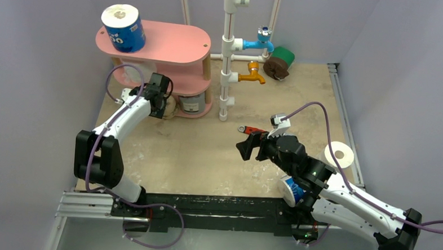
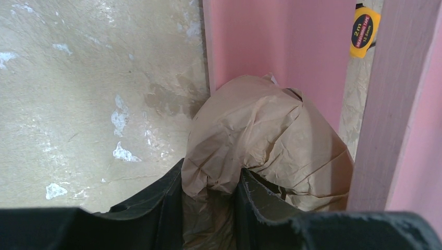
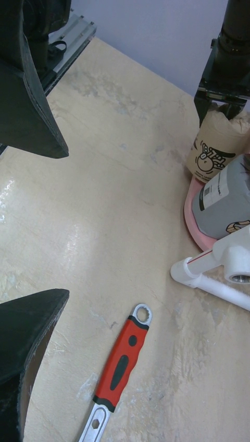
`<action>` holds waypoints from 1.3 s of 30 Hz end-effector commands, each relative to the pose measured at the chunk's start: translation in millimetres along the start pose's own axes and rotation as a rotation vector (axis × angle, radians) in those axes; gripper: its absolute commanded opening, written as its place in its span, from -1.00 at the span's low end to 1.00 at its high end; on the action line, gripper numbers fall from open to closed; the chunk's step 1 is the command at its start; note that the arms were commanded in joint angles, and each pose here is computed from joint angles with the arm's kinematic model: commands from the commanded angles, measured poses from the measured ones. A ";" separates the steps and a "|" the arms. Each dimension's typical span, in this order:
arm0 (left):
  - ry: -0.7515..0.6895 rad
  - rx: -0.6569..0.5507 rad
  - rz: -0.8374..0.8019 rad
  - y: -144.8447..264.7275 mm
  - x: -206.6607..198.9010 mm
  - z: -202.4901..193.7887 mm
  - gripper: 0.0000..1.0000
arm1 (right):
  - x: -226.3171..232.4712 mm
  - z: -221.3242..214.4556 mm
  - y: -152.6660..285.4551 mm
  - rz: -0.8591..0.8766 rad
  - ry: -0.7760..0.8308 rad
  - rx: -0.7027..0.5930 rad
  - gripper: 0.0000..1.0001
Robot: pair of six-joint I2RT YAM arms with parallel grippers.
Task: Place and organize the paper towels onto the shelf
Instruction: Place the paper towel on the shelf.
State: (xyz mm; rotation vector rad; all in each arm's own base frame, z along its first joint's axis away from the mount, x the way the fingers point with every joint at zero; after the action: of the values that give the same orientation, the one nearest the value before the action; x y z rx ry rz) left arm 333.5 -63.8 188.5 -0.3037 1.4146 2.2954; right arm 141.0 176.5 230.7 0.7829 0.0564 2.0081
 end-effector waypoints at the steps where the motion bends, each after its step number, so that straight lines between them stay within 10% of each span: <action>1: 0.022 -0.003 -0.072 5.5 -18.9 5.9 -0.36 | 1.6 5.2 -1.2 0.001 -0.016 -0.037 0.98; 39: -0.051 0.030 -0.230 22.0 -10.0 7.7 0.02 | 0.8 2.6 -3.0 0.002 -0.014 -0.028 0.98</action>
State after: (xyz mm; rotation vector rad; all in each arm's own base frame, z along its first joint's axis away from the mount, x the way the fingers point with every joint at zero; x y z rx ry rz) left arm 328.2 -67.9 200.5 -0.3369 1.3653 2.1451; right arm 141.1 176.7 229.9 0.7831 0.0586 2.0074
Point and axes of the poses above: each gripper's point midway between its finger pads, its own y axis back along the fingers, its own x axis along the line the jaws close on, z = x × y, the point moved 8 cm from there along y, back along the fingers, and after that the axes turned 6 degrees about -y, right-handed, at the moved point
